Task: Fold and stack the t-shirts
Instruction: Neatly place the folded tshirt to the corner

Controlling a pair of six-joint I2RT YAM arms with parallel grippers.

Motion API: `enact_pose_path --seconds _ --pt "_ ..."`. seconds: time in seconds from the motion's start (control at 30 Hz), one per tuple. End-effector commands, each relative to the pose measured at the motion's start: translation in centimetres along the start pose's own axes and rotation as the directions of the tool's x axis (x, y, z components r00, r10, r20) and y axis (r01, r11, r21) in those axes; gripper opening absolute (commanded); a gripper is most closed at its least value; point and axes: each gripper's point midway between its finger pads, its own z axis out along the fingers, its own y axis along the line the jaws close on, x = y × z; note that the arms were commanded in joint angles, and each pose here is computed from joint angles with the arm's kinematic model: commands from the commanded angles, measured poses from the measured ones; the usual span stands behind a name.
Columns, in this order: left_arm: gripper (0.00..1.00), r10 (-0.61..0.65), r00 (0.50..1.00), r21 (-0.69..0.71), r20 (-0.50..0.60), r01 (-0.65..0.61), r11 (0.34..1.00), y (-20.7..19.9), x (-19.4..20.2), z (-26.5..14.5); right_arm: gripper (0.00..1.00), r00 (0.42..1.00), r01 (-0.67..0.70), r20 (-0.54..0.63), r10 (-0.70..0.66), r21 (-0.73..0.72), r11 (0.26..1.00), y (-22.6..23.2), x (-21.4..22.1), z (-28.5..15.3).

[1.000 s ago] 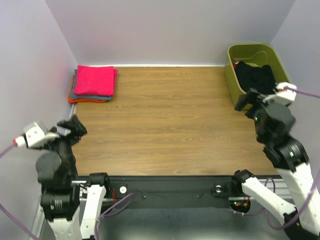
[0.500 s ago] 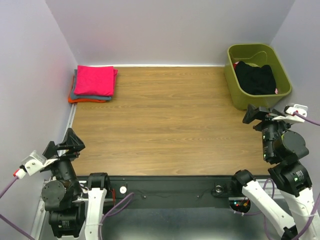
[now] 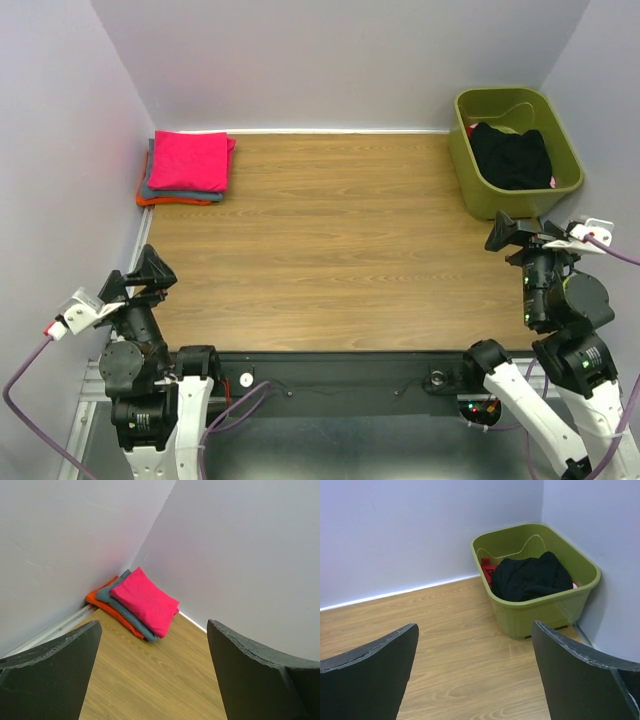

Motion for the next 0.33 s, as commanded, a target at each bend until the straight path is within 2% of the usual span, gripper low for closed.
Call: enact_pose_path --seconds 0.0,0.3 --pt "0.99 -0.062 0.993 0.048 0.104 0.057 0.997 -0.83 -2.64 -0.59 1.0 0.997 -0.043 0.062 0.042 0.009 0.999 -0.12 -1.37 0.06" --pt "0.99 -0.064 0.991 0.054 0.116 0.058 0.997 -1.22 -2.98 -0.15 1.0 0.996 -0.057 0.067 0.056 0.011 0.998 0.18 -0.95 0.53"
